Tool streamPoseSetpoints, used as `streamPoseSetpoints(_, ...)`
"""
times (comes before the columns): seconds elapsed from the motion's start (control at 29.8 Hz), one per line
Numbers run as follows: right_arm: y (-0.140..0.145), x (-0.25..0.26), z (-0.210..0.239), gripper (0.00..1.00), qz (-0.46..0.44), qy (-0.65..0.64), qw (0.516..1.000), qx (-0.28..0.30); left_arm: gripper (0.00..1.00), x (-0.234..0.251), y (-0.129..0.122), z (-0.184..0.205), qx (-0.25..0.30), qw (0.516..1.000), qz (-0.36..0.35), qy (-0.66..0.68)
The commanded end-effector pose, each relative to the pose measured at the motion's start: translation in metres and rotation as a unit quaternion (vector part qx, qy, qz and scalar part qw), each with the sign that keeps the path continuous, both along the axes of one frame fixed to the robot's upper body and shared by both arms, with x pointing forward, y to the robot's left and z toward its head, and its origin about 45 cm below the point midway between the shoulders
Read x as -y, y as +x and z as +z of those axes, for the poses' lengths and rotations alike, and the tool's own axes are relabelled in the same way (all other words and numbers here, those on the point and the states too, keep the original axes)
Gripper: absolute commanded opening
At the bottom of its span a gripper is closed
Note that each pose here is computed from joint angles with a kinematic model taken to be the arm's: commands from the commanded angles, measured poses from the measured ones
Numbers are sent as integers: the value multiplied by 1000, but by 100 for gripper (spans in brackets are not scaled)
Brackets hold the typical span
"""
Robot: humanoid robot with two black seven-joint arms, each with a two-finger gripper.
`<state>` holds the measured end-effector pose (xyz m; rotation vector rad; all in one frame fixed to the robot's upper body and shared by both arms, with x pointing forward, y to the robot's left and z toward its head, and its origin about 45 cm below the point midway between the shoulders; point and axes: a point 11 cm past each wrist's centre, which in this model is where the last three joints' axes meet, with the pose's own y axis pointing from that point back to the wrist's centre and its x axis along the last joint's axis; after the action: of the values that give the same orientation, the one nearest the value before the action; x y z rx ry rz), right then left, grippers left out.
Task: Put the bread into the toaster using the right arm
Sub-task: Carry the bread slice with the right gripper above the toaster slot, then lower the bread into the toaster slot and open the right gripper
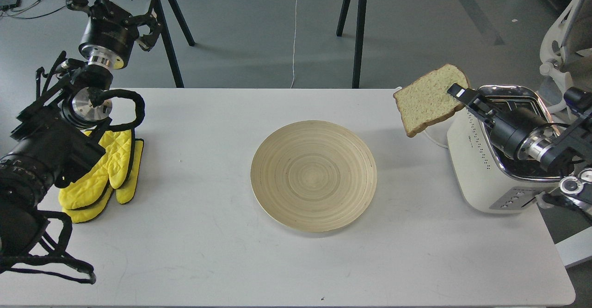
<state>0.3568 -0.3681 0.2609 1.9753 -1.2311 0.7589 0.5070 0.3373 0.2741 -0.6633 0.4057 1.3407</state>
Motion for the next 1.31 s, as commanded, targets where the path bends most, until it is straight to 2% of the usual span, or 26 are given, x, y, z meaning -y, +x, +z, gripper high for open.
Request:
streamPoseSetpoints(0.0, -12, 42, 28, 7, -25, -75, 997, 18, 100, 0, 0, 0, 0, 1000, 0, 0)
streamPoseSetpoints(0.3, -46, 108, 67, 5, -75, -171, 982, 26, 100, 0, 0, 0, -1, 1000, 0, 0)
streamPoseSetpoints(0.54, -55, 114, 46, 5, -75, -184, 980, 1, 100, 0, 0, 0, 0, 1000, 0, 0)
streamPoseSetpoints(0.87, -55, 100, 0, 5, -67, -182, 980, -34, 100, 1, 0, 0, 0, 1000, -1, -1)
streamPoseSetpoints(1.07, -51, 102, -1, 6, -70, -183, 980, -32, 100, 1, 0, 0, -1, 1000, -2, 0)
streamPoseSetpoints(1.14, -51, 102, 0, 8, -71, -184, 980, -32, 100, 1, 0, 0, 0, 1000, -1, -1)
streamPoseSetpoints(1.27, -48, 93, -5, 23, -63, -172, 983, -34, 100, 1, 0, 0, 0, 1000, -1, -1)
